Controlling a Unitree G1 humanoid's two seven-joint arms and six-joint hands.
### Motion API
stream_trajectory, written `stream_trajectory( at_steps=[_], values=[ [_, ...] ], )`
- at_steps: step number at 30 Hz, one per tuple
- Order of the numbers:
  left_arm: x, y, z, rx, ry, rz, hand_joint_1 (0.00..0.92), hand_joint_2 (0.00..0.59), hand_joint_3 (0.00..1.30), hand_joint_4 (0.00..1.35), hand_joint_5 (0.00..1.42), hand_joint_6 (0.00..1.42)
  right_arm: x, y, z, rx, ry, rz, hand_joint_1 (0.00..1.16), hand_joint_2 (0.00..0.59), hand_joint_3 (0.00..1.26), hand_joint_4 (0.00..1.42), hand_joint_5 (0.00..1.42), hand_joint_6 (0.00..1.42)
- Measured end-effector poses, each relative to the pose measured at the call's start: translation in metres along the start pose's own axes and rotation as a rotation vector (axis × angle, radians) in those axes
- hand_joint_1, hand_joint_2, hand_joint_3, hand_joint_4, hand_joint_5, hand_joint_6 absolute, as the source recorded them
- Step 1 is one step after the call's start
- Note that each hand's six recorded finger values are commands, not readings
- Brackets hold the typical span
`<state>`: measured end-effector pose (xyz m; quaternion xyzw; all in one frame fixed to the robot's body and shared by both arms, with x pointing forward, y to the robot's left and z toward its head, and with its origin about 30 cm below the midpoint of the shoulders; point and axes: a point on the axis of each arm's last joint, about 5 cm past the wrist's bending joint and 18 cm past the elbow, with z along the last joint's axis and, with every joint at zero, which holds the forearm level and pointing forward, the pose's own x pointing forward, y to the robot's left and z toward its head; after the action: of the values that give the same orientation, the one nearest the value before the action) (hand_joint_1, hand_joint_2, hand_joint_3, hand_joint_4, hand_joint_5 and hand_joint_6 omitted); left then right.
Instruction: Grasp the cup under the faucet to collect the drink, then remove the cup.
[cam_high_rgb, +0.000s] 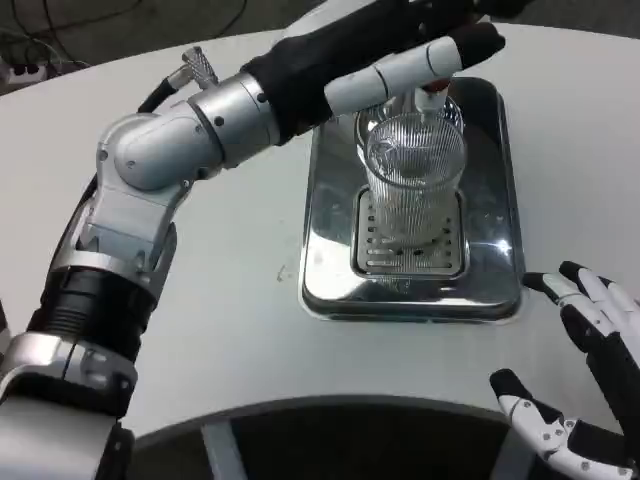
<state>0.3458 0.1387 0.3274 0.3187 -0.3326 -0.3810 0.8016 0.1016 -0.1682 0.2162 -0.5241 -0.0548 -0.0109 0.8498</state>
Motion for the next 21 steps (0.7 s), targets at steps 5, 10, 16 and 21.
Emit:
stream_trajectory(
  at_steps=[5,10,16,21],
  values=[
    [0.002,0.000,0.0017,0.060,-0.007,-0.023,0.000,0.105,0.10,0.02,0.13,0.08,0.000,-0.0010,-0.0014,0.024,-0.001,-0.008,0.44,0.414,0.11,0.00,0.00,0.00],
    [0.002,-0.001,0.0019,0.099,-0.014,-0.035,0.000,0.102,0.09,0.01,0.12,0.08,0.004,-0.0001,-0.0032,0.094,-0.029,-0.006,0.43,0.394,0.10,0.00,0.00,0.00],
    [0.003,0.000,0.0032,0.140,-0.014,-0.047,0.000,0.098,0.09,0.00,0.11,0.08,0.011,-0.0008,-0.0053,0.200,-0.067,-0.027,0.47,0.324,0.03,0.00,0.00,0.01],
    [0.002,0.000,0.0027,0.145,-0.016,-0.048,0.000,0.098,0.09,0.00,0.11,0.08,0.020,0.0033,-0.0086,0.335,-0.093,-0.024,0.57,0.273,0.00,0.00,0.00,0.03]
  ],
)
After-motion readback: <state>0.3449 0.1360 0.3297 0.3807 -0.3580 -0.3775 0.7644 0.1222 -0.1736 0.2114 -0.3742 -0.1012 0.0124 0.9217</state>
